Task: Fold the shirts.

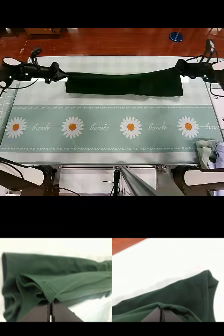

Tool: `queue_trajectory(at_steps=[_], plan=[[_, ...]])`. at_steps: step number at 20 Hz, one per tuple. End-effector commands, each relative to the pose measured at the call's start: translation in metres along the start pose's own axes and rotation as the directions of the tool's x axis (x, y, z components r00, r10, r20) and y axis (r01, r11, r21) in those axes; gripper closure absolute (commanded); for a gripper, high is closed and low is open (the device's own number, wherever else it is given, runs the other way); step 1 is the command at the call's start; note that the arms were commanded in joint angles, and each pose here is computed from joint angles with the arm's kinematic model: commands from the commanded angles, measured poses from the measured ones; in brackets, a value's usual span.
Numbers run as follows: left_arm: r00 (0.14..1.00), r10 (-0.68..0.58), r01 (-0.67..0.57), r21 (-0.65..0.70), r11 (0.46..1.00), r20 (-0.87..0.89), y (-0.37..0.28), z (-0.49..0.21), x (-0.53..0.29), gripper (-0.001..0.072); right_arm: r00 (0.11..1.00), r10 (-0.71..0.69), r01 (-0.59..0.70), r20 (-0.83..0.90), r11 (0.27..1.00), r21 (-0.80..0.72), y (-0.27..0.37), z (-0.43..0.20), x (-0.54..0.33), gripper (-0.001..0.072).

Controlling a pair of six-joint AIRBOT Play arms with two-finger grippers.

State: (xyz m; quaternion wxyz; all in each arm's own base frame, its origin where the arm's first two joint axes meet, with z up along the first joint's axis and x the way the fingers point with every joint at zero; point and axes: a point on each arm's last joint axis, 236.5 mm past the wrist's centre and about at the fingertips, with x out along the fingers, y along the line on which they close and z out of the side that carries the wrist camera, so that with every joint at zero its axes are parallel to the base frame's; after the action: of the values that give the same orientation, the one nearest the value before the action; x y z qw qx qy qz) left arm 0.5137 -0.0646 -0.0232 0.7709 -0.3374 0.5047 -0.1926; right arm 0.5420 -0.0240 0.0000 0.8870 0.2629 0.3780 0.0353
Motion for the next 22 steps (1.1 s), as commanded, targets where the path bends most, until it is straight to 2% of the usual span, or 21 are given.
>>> queue_trajectory(at_steps=[1, 5, 6, 7, 8, 9, 11, 15, 16, 18, 20, 22], plan=[[0.998, 0.029, -0.028, -0.023, 0.999, 0.049, 0.016, 0.016, 0.012, 0.0681, 0.999, -0.036, 0.035, 0.009, 0.999, 0.011, -0.015, -0.006, 0.026, 0.0690], [0.999, 0.037, -0.036, -0.027, 0.999, 0.037, 0.023, 0.015, 0.030, 0.0671, 0.999, -0.045, 0.045, -0.017, 0.999, 0.012, -0.019, -0.020, 0.043, 0.0689], [0.999, 0.039, -0.038, -0.031, 0.999, 0.027, 0.026, 0.012, 0.035, 0.0637, 0.999, -0.045, 0.046, -0.019, 0.999, 0.009, -0.018, -0.022, 0.045, 0.0688], [0.999, 0.039, -0.038, -0.035, 0.999, 0.016, 0.028, 0.009, 0.040, 0.0560, 0.999, -0.043, 0.043, -0.018, 0.999, 0.004, -0.015, -0.022, 0.046, 0.0680], [0.999, 0.039, -0.039, -0.037, 0.999, 0.011, 0.028, 0.007, 0.042, 0.0359, 0.999, -0.039, 0.039, -0.013, 0.999, 0.012, -0.014, -0.021, 0.046, 0.0593], [0.999, 0.039, -0.038, -0.038, 0.999, 0.013, 0.028, 0.008, 0.041, 0.0216, 1.000, -0.029, 0.030, -0.005, 0.999, 0.026, -0.011, -0.018, 0.044, 0.0505], [0.999, 0.034, -0.033, -0.035, 0.999, 0.035, 0.027, 0.018, 0.026, 0.0206, 0.999, -0.032, 0.031, 0.041, 0.999, 0.010, -0.010, 0.001, 0.026, 0.0393], [0.995, 0.014, -0.011, -0.029, 1.000, 0.103, 0.030, 0.048, -0.040, 0.0206, 0.978, -0.130, 0.138, 0.161, 0.990, -0.041, -0.046, 0.057, -0.046, 0.0347], [0.994, 0.007, -0.005, -0.027, 1.000, 0.105, 0.029, 0.050, -0.054, 0.0207, 0.978, -0.166, 0.170, 0.125, 0.985, -0.018, -0.065, 0.055, -0.060, 0.0261], [0.995, -0.004, 0.007, -0.027, 1.000, 0.100, 0.028, 0.048, -0.075, 0.0207, 0.978, -0.210, 0.210, -0.007, 0.977, 0.031, -0.097, 0.032, -0.074, 0.0167], [0.997, -0.018, 0.020, -0.022, 1.000, 0.079, 0.023, 0.042, -0.085, 0.0208, 0.974, -0.181, 0.196, -0.138, 0.975, 0.106, -0.116, 0.000, -0.075, 0.0133], [0.998, -0.031, 0.032, -0.016, 0.999, 0.048, 0.018, 0.035, -0.084, 0.0208, 0.966, -0.085, 0.137, -0.246, 0.970, 0.202, -0.118, -0.029, -0.066, 0.0131]])
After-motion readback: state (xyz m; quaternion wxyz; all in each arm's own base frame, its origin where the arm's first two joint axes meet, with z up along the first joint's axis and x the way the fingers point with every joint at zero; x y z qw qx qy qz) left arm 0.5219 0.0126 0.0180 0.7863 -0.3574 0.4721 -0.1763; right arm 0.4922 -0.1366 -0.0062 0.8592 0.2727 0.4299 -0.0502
